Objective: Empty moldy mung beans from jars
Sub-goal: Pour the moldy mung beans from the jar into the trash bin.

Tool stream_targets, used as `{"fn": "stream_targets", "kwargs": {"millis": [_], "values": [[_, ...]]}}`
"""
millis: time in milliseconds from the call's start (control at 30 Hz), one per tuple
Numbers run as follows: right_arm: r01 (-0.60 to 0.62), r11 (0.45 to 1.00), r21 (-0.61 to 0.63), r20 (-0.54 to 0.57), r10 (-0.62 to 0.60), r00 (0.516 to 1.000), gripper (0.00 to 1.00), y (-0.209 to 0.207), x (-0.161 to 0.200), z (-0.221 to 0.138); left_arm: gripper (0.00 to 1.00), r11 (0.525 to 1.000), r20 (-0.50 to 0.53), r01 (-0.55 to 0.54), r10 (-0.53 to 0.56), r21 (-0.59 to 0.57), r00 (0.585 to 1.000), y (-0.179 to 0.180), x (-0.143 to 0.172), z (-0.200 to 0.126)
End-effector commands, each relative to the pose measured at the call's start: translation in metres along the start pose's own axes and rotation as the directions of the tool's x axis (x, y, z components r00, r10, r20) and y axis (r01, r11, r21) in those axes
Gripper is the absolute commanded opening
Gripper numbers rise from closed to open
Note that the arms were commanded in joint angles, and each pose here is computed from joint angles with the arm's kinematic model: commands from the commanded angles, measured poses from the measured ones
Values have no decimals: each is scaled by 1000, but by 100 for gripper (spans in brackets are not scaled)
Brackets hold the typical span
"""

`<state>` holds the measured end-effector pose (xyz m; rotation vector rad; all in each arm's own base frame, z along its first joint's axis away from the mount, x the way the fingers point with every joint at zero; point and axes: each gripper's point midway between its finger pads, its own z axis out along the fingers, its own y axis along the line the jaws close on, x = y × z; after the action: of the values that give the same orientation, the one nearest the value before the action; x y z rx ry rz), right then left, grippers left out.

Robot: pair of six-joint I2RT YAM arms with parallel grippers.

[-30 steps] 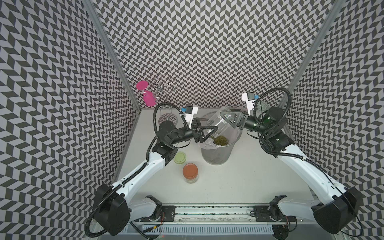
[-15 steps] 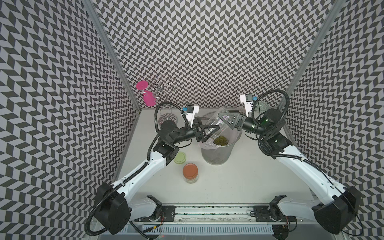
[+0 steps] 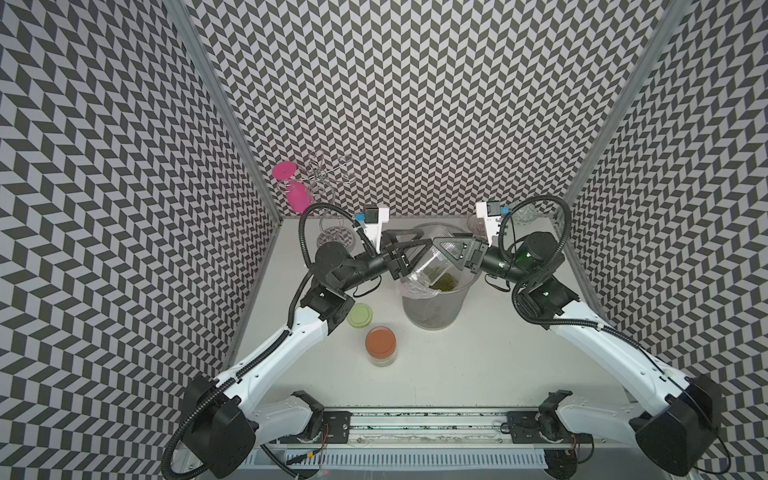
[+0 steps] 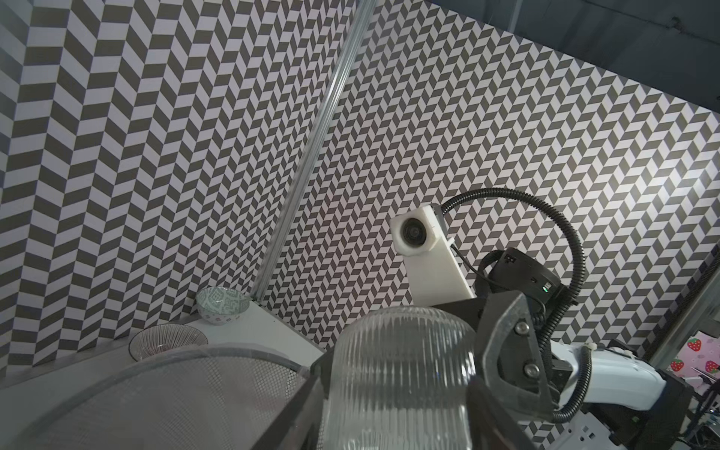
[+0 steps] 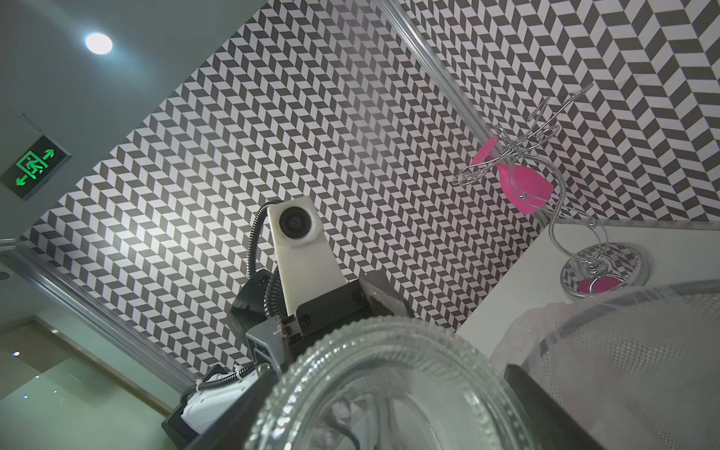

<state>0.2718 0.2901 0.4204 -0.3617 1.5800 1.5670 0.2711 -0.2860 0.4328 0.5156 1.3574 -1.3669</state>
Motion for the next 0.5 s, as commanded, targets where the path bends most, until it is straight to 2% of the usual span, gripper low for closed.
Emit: {"fn": "stream_targets", "kwargs": {"millis": [0,33,67,167,267,467], "values": [[120,986,-117,180,-98,979,62,56,-38,-18,82,998,22,-16,18,-63,1000,1,-9,-4],[128,986,-105,191,-106,976,62,56,-41,-19,94,996,28,-25,28,-89,999,2,-11,-9],[135,986,-95,197,-114,974,62,57,-44,-19,100,994,39,-33,38,-106,999,0,-14,-14],[155,985,-74,218,-136,966,62,61,-54,-21,100,983,53,-62,73,-174,996,-5,-21,-33],[163,984,-71,241,-142,960,62,63,-64,-23,100,973,25,-50,57,-227,998,-5,-19,-47],[160,983,-94,259,-131,957,62,67,-75,-21,100,979,-55,73,-85,-190,995,-19,-2,-55]]}}
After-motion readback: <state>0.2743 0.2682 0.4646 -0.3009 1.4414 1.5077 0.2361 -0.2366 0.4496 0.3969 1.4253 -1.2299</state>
